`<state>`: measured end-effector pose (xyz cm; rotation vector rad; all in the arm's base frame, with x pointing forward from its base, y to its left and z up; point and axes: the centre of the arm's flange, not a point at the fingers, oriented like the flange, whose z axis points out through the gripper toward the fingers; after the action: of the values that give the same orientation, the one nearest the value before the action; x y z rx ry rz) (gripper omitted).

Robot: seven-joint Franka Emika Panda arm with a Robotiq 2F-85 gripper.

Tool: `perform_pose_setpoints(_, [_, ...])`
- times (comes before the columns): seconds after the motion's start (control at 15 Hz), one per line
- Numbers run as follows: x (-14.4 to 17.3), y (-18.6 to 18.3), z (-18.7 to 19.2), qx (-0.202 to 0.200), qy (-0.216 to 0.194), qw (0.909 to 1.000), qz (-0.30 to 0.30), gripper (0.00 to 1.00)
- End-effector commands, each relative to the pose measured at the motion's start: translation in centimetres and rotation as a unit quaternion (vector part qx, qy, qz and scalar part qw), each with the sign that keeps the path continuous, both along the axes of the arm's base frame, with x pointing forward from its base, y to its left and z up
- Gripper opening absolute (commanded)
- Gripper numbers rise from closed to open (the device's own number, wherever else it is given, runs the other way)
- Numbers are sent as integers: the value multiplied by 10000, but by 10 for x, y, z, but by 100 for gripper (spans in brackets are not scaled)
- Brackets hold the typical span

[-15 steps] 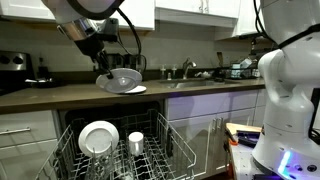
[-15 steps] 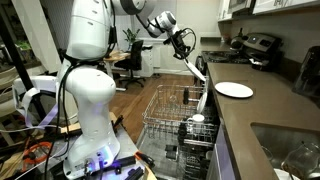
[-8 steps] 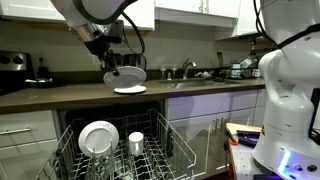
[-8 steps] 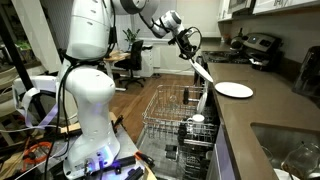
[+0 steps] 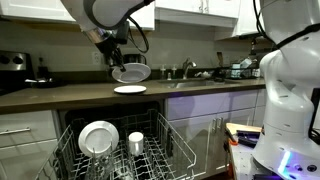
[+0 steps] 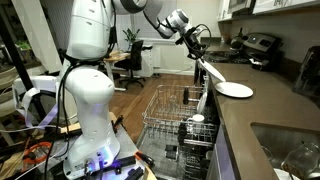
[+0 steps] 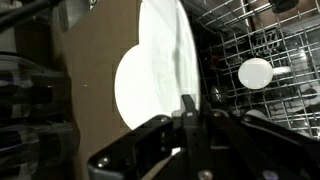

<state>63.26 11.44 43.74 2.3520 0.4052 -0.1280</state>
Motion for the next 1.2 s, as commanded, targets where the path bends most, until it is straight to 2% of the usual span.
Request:
perform_pose_setpoints(0.0, [-4, -23, 7, -173, -142, 9997, -52, 6])
perform_pose_setpoints(0.4, [5, -64, -5, -100, -160, 9996, -198, 6])
perform_pose_setpoints(0.6, [13, -81, -15, 141, -180, 9996, -148, 6])
perform_pose_setpoints(0.67, [14, -70, -17, 82, -141, 9995, -268, 6])
perform_pose_setpoints(1.13, [15, -69, -26, 99, -92, 9996, -243, 5])
